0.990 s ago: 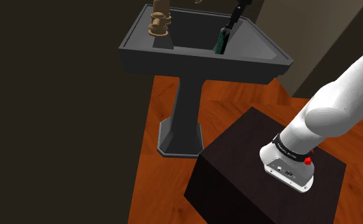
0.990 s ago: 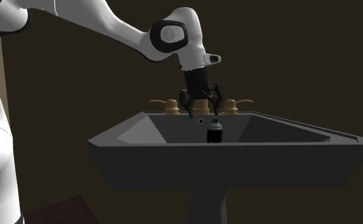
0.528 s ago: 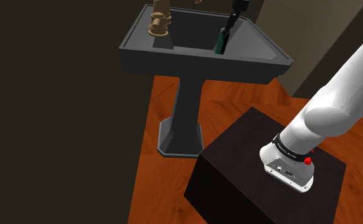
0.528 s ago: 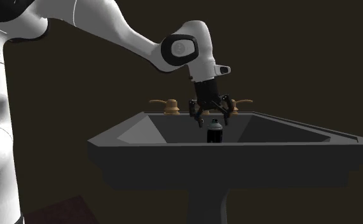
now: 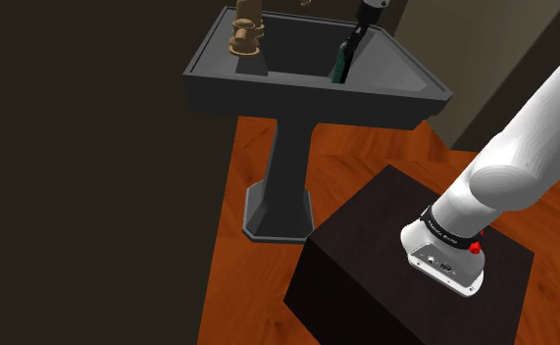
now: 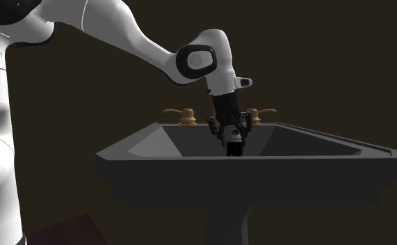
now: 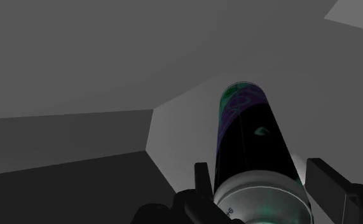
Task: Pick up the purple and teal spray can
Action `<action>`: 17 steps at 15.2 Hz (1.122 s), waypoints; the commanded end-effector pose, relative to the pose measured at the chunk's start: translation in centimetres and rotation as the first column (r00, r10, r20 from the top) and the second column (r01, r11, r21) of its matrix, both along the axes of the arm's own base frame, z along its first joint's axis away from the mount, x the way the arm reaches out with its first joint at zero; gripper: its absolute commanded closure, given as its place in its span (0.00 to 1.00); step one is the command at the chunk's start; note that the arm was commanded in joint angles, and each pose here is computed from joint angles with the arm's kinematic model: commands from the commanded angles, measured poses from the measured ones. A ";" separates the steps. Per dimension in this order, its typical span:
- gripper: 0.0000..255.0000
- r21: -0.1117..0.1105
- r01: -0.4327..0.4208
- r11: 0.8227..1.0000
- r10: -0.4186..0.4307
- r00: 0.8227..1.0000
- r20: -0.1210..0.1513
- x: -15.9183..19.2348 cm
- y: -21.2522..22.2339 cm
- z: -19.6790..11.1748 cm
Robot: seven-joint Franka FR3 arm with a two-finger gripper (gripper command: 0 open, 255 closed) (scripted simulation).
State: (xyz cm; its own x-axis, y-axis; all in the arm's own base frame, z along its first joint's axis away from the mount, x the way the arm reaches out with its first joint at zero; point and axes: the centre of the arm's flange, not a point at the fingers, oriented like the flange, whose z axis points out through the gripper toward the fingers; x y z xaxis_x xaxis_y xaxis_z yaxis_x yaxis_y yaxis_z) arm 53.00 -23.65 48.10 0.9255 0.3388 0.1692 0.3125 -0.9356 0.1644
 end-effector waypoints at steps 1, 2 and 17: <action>1.00 0.000 0.001 1.000 -0.001 1.000 -0.003 0.0 0.0 -0.1; 1.00 0.000 0.001 1.000 -0.001 1.000 -0.003 0.0 0.0 -0.2; 1.00 0.000 0.000 1.000 0.000 1.000 -0.003 0.0 0.0 5.7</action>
